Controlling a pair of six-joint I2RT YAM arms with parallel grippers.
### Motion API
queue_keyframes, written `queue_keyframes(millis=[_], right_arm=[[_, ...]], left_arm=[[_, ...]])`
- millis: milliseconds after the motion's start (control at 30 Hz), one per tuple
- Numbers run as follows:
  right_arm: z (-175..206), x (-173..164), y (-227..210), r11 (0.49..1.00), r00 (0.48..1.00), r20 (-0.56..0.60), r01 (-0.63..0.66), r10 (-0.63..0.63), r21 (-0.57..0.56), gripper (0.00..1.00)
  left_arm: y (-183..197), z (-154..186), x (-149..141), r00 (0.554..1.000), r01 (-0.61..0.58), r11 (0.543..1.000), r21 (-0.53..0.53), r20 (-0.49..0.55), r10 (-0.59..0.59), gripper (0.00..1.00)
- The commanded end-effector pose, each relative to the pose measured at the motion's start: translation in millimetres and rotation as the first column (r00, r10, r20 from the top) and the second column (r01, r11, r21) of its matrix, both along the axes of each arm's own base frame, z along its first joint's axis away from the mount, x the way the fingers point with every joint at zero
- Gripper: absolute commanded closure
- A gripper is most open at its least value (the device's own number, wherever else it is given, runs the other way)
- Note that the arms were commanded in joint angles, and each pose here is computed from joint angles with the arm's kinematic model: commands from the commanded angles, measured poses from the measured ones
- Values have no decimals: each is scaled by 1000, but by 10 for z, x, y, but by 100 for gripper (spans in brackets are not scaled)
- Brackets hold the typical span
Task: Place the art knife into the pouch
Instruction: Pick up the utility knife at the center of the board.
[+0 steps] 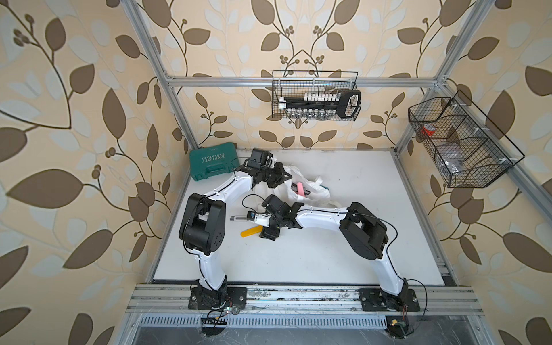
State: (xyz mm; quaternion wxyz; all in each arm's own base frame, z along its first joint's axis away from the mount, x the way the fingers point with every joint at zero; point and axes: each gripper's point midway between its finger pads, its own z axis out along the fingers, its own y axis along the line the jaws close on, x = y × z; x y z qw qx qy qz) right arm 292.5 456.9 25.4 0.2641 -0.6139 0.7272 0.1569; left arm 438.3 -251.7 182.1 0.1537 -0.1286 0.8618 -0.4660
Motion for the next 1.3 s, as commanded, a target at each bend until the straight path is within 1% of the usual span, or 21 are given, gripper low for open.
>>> queue_keyframes(millis=[0, 233, 333, 567, 667, 867, 1033, 1267], right_arm=[[-207, -9, -84, 999, 998, -57, 11, -14, -52, 24], [-270, -155, -338, 994, 991, -111, 67, -76, -82, 26], [-216, -241, -441, 992, 985, -131, 99, -108, -74, 28], [-128, -469, -536, 991, 980, -159, 108, -119, -76, 31], [-62, -449, -492, 993, 983, -144, 103, -111, -58, 31], [-19, -317, -297, 997, 990, -126, 59, -66, -59, 30], [-63, -238, -106, 998, 990, -140, 15, -22, -57, 30], [-143, -210, 67, 999, 987, -158, -13, 6, -40, 32]], left_arm=[[-33, 365, -1, 995, 29, 998, -50, 97, -24, 100], [-35, 364, -2, 995, 29, 998, -52, 97, -24, 100], [-35, 358, 0, 995, 27, 998, -55, 95, -21, 100], [-40, 337, -7, 996, 26, 998, -60, 91, -21, 100], [-41, 359, -11, 995, 27, 998, -62, 96, -21, 100], [-34, 368, -14, 995, 27, 998, -59, 97, -21, 100], [-35, 395, -6, 995, 29, 998, -56, 102, -23, 100], [-24, 383, 9, 995, 26, 998, -54, 98, -21, 100]])
